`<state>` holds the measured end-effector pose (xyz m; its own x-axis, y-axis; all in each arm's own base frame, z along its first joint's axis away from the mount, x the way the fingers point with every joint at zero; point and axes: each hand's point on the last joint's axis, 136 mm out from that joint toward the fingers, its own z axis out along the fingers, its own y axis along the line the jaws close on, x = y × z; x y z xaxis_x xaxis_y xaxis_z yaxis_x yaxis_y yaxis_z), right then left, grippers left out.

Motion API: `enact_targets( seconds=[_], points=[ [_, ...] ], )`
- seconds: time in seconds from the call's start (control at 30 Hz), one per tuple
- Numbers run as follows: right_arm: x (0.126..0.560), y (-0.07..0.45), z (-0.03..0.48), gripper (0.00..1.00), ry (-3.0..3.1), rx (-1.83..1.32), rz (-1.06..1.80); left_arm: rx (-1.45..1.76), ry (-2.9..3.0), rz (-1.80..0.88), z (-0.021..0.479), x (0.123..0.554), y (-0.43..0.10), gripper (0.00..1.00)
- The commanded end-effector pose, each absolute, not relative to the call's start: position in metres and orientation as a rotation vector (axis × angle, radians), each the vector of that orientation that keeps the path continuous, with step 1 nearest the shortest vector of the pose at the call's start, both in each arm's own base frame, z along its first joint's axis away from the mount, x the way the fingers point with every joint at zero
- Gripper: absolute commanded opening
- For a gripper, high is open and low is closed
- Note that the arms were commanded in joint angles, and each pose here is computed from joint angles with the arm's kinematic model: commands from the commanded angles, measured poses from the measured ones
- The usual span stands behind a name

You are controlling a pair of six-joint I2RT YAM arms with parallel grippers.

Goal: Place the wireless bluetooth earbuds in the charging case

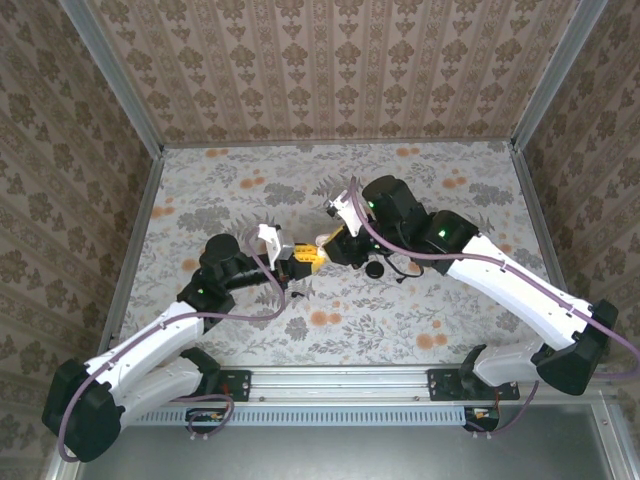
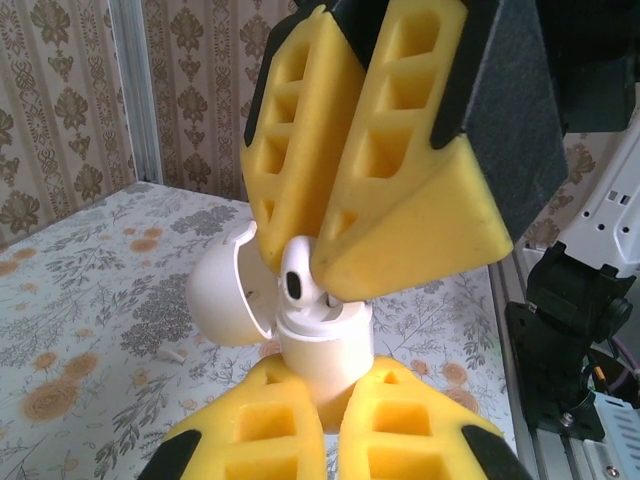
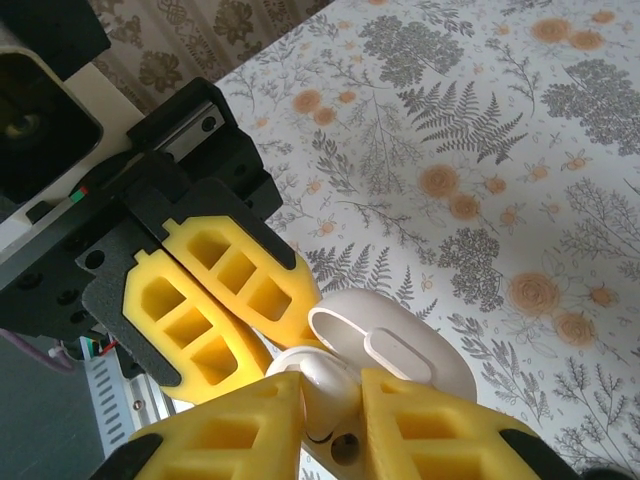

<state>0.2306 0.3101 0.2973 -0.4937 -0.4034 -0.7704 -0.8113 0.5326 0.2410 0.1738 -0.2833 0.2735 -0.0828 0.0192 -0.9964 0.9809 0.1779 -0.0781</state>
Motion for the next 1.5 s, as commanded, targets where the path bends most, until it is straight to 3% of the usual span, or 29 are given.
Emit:
enact_targets(
  seconds=[0.0, 0.13, 0.4, 0.83, 1.23, 1.47],
  points=[
    [0.206, 0.324, 0.299, 0.25, 2.055, -1.096, 0.929, 1.050, 1.239, -1.120, 0.304, 0.172, -0.285, 0.00],
    [0.208, 0.319, 0.309, 0.30, 2.026, -1.057, 0.938, 1.048, 1.244, -1.114, 0.303, 0.174, -0.285, 0.00],
    [0.209, 0.317, 0.315, 0.32, 2.056, -1.016, 0.975, 1.055, 1.250, -1.115, 0.300, 0.178, -0.289, 0.00],
    [0.241, 0.285, 0.332, 0.45, 2.138, -0.750, 0.794, 1.063, 1.260, -1.131, 0.297, 0.180, -0.293, 0.00],
    [0.238, 0.281, 0.325, 0.36, 2.165, -0.730, 0.796, 1.070, 1.256, -1.138, 0.298, 0.181, -0.295, 0.00],
    [0.266, 0.238, 0.319, 0.35, 2.231, -0.422, 0.729, 1.032, 1.315, -1.096, 0.288, 0.191, -0.290, 0.00]
  ],
)
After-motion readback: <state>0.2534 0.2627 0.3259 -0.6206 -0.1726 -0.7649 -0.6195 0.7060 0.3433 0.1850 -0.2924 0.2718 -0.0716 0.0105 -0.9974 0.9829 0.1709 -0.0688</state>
